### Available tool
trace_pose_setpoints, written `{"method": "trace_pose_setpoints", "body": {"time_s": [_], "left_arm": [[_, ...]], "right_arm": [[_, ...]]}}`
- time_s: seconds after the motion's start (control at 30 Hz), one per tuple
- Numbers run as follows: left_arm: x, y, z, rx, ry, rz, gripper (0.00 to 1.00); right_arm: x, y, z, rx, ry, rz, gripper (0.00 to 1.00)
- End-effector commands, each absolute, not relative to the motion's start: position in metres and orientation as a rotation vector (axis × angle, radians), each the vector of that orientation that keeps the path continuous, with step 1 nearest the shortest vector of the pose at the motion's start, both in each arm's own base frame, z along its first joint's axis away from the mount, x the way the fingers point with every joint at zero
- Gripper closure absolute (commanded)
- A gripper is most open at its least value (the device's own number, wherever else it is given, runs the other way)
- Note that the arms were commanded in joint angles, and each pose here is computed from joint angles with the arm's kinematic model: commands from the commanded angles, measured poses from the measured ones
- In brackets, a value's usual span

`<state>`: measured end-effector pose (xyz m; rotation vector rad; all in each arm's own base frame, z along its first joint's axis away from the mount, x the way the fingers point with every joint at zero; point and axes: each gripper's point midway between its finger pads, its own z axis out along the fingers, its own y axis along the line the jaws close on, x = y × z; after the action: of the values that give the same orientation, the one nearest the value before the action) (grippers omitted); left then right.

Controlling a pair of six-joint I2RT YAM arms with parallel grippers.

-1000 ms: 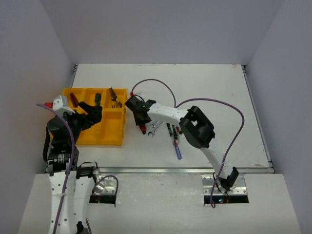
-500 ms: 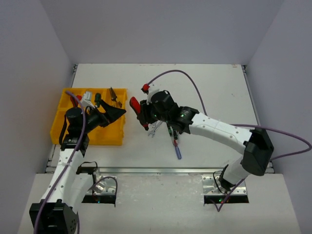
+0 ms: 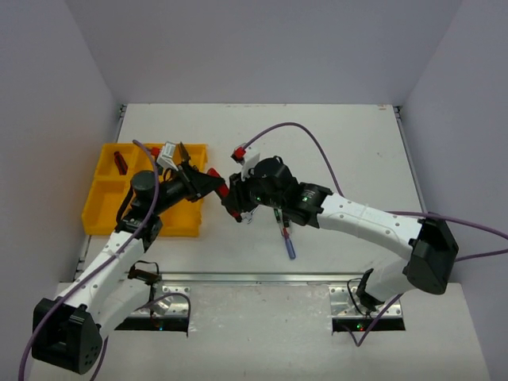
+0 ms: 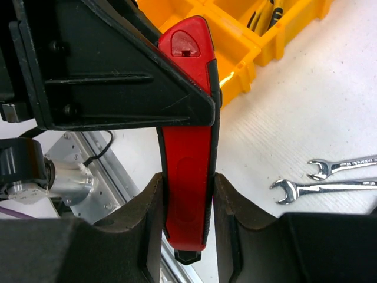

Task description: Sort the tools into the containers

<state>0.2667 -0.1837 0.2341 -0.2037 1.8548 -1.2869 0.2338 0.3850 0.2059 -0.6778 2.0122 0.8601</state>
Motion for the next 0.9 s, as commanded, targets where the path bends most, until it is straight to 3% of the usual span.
{"method": "trace_pose_setpoints", "body": {"time_s": [0.0, 0.03, 0.07, 0.2, 0.43, 0.7, 0.87], "left_arm": [[0.28, -0.184, 0.249, -0.197, 1.853, -1.209, 1.0], [0.293, -0.172, 0.242, -0.253, 1.887, -1.09, 1.0], [0.31, -0.149, 0.232, -0.357, 1.924, -0.898, 1.0], [0.342, -0.056, 0.238, -0.617, 1.988, -0.333, 1.0], [0.386, 0.132, 0.256, -0.949, 1.829, 0.257, 1.0], [0.459, 0.216, 0.25, -0.862, 1.785, 0.29, 1.0], [0.482, 0.242, 0.227, -0.677, 1.888, 0.463, 1.0]], "right_arm": [[0.24, 0.388, 0.255, -0.617, 1.862, 0.894, 0.49], [0.245, 0.381, 0.252, -0.588, 1.882, 0.847, 0.18], [0.247, 0.37, 0.247, -0.566, 1.911, 0.792, 0.03], [0.25, 0.313, 0.242, -0.436, 1.995, 0.611, 0.01], [0.218, 0.228, 0.218, -0.314, 2.025, 0.567, 0.01], [0.182, 0.212, 0.195, -0.378, 2.021, 0.678, 0.01], [0.169, 0.219, 0.188, -0.453, 2.017, 0.752, 0.01]]}}
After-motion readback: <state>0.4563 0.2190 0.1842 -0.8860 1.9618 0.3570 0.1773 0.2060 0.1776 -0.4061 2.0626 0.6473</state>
